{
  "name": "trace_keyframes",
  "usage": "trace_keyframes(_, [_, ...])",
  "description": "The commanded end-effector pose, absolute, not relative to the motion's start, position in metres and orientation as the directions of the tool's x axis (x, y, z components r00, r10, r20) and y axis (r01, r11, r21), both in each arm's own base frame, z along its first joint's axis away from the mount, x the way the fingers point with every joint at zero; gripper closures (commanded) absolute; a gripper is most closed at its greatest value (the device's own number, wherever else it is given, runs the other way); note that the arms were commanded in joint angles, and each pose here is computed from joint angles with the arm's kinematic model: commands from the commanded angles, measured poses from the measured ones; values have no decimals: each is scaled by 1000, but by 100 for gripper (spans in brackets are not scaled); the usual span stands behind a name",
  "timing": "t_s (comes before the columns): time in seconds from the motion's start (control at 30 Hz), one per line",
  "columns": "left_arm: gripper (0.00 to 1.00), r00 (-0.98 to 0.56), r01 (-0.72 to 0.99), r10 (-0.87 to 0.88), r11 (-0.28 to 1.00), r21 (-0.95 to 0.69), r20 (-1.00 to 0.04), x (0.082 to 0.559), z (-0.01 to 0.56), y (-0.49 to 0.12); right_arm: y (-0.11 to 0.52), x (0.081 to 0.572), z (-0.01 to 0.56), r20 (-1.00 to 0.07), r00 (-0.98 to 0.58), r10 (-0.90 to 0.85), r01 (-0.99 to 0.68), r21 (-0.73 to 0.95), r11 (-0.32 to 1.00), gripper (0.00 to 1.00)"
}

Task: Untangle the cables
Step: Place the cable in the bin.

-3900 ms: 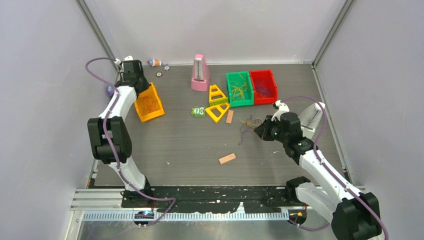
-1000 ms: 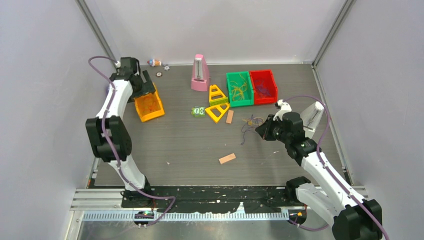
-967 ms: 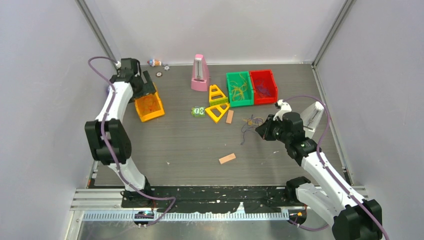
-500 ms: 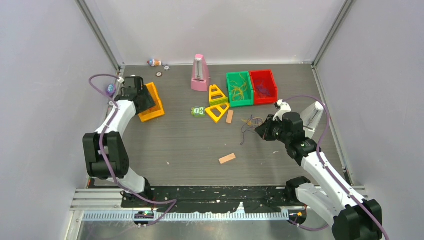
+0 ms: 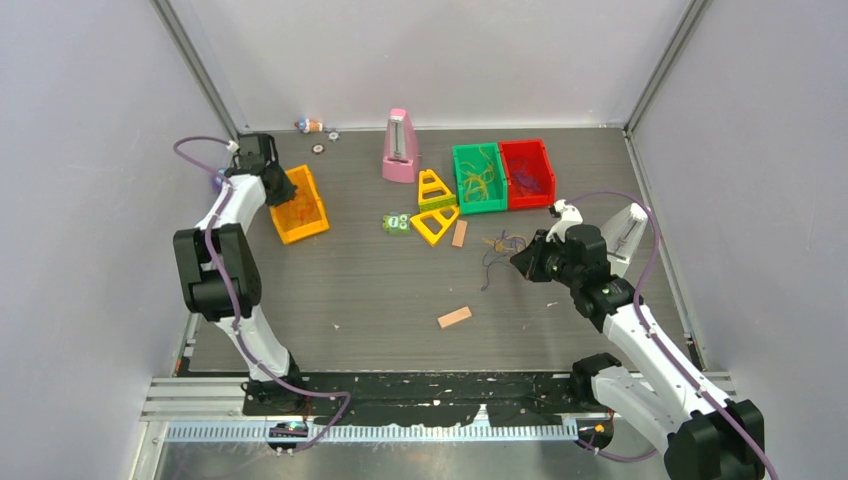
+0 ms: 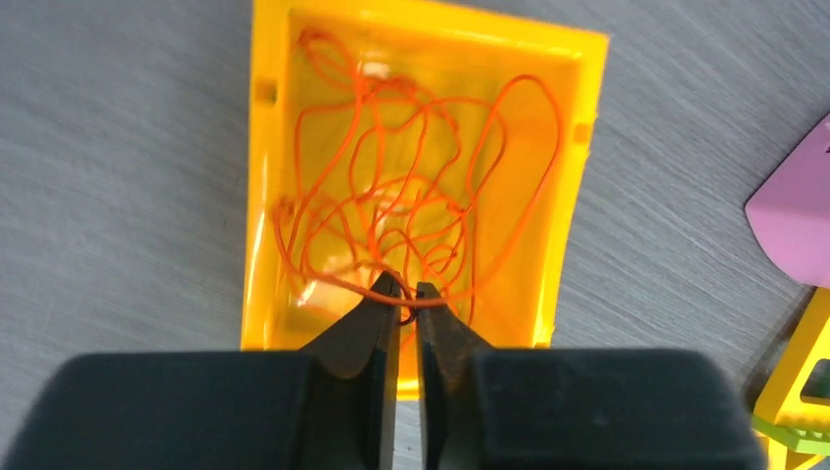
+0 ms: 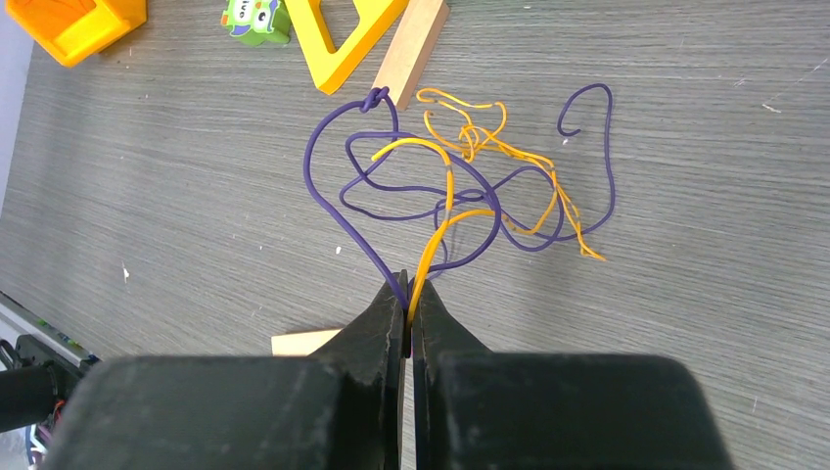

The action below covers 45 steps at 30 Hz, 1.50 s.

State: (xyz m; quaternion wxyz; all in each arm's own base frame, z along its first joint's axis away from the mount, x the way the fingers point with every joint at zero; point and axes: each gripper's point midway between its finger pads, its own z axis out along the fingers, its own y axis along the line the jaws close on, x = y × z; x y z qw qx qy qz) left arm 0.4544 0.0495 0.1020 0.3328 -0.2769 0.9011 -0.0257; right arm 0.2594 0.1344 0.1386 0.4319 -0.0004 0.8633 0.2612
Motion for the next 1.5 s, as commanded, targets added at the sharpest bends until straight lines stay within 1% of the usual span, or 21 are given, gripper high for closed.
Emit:
trace_keyframes(0.0, [93,-592,-460,-529,841,-284,-608,486,119,49,136,269,162,-788,-573,225,-264,438,860,95])
trace_keyframes(0.07, [97,-613,-469,-534,839,-276,-582,492,113,49,136,269,161,-787,-574,226,-262,438,860,95])
trace_keyframes(0.13, [97,-625,-473,-544,835,-283,-560,497,108,48,135,269,160,-786,-576,225,-258,437,862,95])
trace_keyframes(0.2, [97,-649,-455,-551,834,-313,-525,501,99,41,134,270,158,-781,-582,226,-248,435,866,95])
trace_keyframes(0.37, [97,-659,-453,-551,834,-315,-512,499,99,39,133,269,157,-776,-587,230,-238,437,867,95])
trace_keyframes(0.47, [95,-688,-444,-535,845,-298,-491,492,101,38,131,269,156,-770,-594,232,-224,435,872,95])
trace_keyframes(0.5, [92,-688,-442,-532,847,-295,-494,489,103,38,132,269,155,-769,-596,231,-223,435,872,95])
trace_keyframes(0.53, [85,-687,-433,-523,852,-294,-504,486,106,37,131,269,155,-768,-597,231,-222,435,873,95])
trace_keyframes(0.57, [74,-682,-424,-515,857,-293,-518,483,111,37,132,269,155,-767,-598,232,-221,436,872,95])
trace_keyframes(0.6, [66,-675,-418,-509,861,-292,-535,480,116,37,132,270,155,-767,-599,231,-221,435,873,95])
trace_keyframes(0.7, [43,-653,-376,-485,875,-306,-582,472,137,32,131,272,155,-757,-612,228,-206,431,879,95])
trace_keyframes(0.83, [21,-650,-292,-458,887,-357,-607,460,164,9,137,277,157,-736,-647,198,-222,430,875,95])
trace_keyframes(0.97, [5,-673,-171,-398,904,-392,-624,447,187,-31,146,281,172,-754,-639,154,-269,407,873,95])
trace_keyframes(1.03, [1,-682,-124,-347,922,-366,-644,435,199,-46,154,281,176,-753,-646,127,-297,401,867,95])
trace_keyframes(1.13, [0,-685,-49,-275,941,-334,-675,414,224,-65,175,274,184,-748,-660,72,-375,411,831,95])
trace_keyframes(1.23, [0,-680,75,-225,926,-371,-698,393,245,-97,199,261,182,-725,-689,15,-455,448,769,93])
trace_keyframes(1.27, [1,-672,130,-206,913,-387,-712,386,251,-112,211,253,183,-712,-702,5,-494,493,716,89])
trace_keyframes(1.3, [1,-664,196,-185,891,-408,-724,378,254,-130,217,249,179,-696,-718,-1,-503,518,692,82])
trace_keyframes(1.33, [1,-657,270,-166,859,-435,-735,369,256,-150,222,244,179,-679,-734,4,-505,550,666,59])
trace_keyframes(1.4, [2,-662,381,-138,784,-489,-737,349,245,-187,218,244,172,-659,-752,22,-469,559,684,33])
trace_keyframes(1.47, [4,-639,497,-108,697,-517,-761,331,240,-225,210,246,168,-672,-740,45,-443,535,719,29])
